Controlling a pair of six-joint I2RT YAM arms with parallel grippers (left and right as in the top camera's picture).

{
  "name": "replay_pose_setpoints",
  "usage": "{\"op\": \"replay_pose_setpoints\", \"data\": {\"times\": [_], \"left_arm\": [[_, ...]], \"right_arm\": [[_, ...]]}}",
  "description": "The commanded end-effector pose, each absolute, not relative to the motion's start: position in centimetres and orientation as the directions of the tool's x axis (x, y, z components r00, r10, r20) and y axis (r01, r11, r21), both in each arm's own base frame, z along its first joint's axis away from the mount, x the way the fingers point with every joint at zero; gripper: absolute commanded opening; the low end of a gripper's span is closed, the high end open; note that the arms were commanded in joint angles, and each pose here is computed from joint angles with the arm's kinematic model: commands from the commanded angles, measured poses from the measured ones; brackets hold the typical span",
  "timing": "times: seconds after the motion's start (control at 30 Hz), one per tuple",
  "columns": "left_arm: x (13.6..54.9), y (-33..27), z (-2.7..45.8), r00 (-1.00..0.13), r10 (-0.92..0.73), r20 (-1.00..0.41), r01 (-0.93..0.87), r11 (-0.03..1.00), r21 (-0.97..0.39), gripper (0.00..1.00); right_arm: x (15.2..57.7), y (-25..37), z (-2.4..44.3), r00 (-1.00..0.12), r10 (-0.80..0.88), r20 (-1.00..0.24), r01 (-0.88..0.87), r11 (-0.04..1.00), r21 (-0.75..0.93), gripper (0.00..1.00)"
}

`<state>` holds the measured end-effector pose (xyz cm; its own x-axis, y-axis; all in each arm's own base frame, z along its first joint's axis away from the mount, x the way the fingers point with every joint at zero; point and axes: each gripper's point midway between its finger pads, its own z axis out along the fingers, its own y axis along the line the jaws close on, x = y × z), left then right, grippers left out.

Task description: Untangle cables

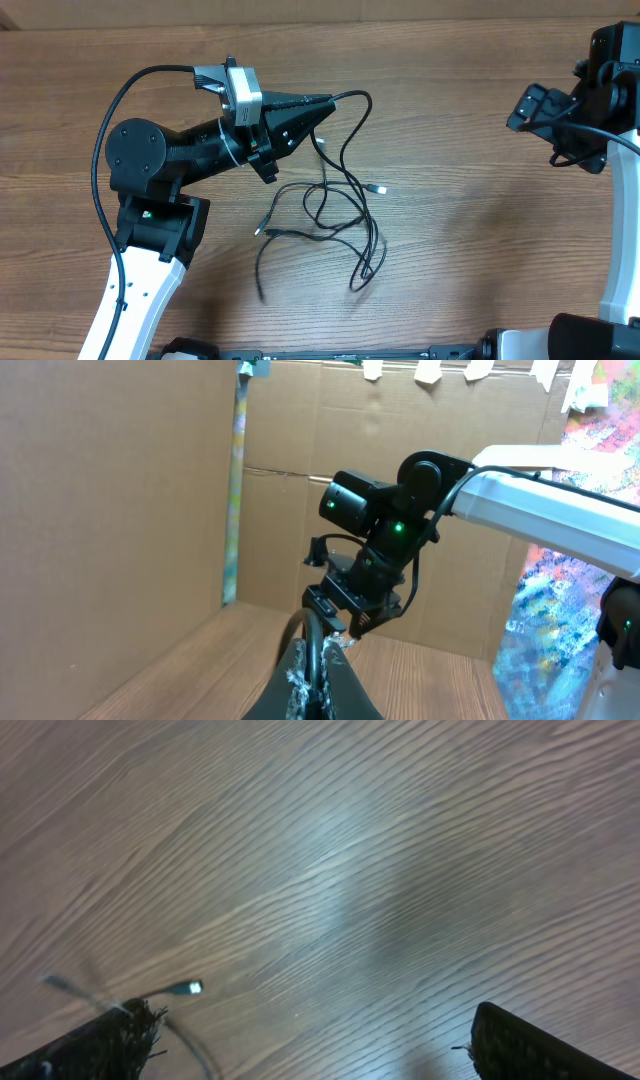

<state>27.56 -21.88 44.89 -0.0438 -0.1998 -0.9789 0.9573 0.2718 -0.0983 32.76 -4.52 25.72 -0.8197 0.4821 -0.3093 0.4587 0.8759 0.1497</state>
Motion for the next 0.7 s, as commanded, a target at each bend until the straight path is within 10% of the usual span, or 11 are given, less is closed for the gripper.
{"op": "replay_pose_setpoints", "data": {"times": [0.0,0.4,0.67], "left_arm": [[27.3,-21.7,45.5,-0.035,-0.203,-0.979,0.959,0.269,-0.090,0.04],[31.5,-20.2,44.0,-0.128,-0.251,-0.959,0.853,0.465,-0.235,0.04],[37.1,-15.4,37.5,-0.301,-0.299,-0.906,0.486,0.769,-0.415,0.04]], "right_arm": [[32.6,-3.4,25.7,-0.850,0.442,-0.287,0.400,0.896,0.193,1.00],[32.2,0.8,26.3,-0.926,0.285,-0.249,0.184,0.914,0.362,1.00],[32.2,0.8,26.3,-0.925,0.285,-0.250,0.184,0.914,0.362,1.00]]}}
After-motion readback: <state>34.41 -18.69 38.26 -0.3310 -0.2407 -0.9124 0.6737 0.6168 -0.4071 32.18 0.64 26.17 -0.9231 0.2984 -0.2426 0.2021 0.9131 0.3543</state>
